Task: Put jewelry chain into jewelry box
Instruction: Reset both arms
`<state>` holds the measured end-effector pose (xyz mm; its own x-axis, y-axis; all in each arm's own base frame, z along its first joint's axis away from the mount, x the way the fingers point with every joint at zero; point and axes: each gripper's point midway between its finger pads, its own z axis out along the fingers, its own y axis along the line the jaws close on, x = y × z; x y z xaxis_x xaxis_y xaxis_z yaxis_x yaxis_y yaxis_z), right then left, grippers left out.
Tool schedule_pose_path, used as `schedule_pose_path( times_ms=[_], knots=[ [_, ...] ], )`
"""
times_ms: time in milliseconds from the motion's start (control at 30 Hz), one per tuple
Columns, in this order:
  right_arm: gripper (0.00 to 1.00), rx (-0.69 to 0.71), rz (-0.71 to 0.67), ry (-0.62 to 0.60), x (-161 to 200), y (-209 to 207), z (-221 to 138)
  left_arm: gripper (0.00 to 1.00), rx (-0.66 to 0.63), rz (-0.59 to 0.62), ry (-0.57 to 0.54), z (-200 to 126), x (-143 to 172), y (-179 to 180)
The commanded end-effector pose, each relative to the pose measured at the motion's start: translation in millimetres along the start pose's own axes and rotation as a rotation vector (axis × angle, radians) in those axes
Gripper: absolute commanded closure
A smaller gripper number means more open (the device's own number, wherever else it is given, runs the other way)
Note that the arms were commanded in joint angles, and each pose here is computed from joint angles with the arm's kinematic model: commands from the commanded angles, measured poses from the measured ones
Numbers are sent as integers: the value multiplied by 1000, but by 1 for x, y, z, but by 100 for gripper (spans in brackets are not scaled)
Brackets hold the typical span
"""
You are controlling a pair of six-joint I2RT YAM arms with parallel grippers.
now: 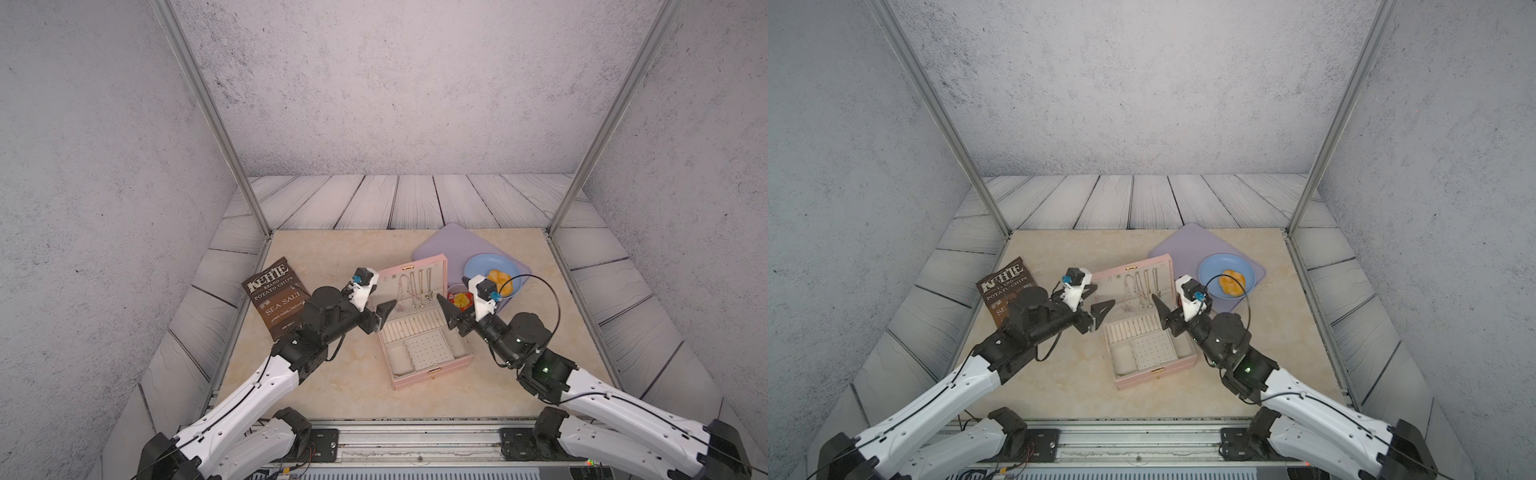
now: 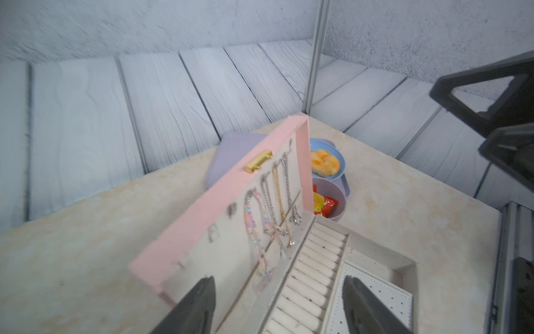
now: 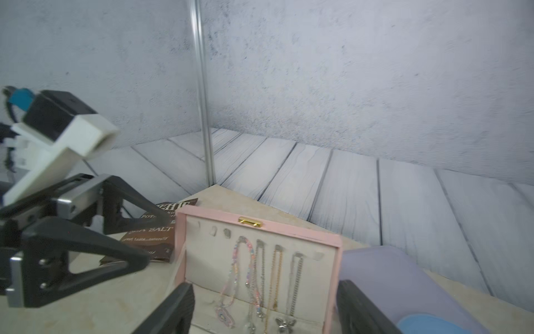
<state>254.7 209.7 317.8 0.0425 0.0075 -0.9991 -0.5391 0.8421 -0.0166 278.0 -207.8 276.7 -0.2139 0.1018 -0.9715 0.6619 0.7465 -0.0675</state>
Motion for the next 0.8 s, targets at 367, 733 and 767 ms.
schedule_pose_path(
  times_ms=[367,733,767],
  knots=[
    [1,764,388,303,149,-250,-79,12,-994,-248,-63,-113,81,222],
    [1,675,200,310,200,-264,-49,1,-913,-143,59,-74,149,233],
    [1,668,197,286,200,-265,-46,1,-896,-129,31,-70,147,233]
  ],
)
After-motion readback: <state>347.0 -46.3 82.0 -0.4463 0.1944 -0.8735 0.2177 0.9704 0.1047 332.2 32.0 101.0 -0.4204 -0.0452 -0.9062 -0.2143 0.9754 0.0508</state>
